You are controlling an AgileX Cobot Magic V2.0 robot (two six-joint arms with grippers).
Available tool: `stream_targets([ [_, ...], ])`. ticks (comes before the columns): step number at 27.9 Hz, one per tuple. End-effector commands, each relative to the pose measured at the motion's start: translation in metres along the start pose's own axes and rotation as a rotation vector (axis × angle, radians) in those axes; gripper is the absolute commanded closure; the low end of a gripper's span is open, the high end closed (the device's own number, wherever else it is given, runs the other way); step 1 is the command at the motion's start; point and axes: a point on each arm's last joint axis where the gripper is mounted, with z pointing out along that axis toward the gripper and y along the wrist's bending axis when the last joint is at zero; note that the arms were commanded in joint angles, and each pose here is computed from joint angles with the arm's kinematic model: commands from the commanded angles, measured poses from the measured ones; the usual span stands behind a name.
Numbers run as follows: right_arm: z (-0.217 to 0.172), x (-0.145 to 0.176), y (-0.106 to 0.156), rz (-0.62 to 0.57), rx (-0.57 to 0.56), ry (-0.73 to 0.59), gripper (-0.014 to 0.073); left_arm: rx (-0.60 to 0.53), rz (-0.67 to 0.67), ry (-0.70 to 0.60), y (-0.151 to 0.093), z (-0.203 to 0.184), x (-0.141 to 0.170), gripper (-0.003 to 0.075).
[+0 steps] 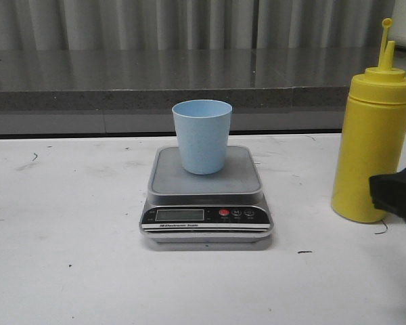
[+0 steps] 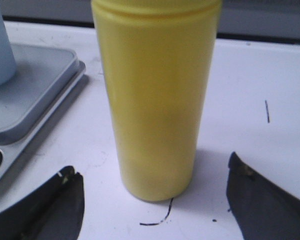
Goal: Pour seasoning into cup on scale with both arms
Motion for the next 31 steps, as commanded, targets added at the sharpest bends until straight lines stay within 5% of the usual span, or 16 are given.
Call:
stream_targets([
  [1, -0.019, -0.033, 0.0, 0.014, 0.005, -0.268, 0.0001, 0.019, -0.002, -0.098, -0.002, -0.001, -0.015, 0.074],
  [4, -0.032, -0.048, -0.002, 0.076, 0.027, -0.324, 0.0102, 0.019, -0.002, -0.098, -0.002, -0.001, -0.015, 0.074],
  [8, -0.045, -0.066, -0.001, 0.079, 0.02, -0.31, 0.0379, 0.019, -0.002, -0.098, -0.002, -0.001, -0.015, 0.074],
  [12, -0.061, -0.084, 0.003, 0.041, -0.005, -0.275, 0.0547, 0.019, -0.002, -0.098, -0.002, -0.001, -0.015, 0.074],
  [20, -0.109, -0.109, 0.005, 0.008, 0.004, -0.258, 0.0699, 0.019, -0.002, -0.098, -0.002, -0.001, -0.015, 0.074],
  [31, -0.139, -0.114, 0.006, -0.047, 0.014, -0.327, 0.0707, 0.019, -0.002, -0.098, -0.002, -0.001, -0.015, 0.074],
])
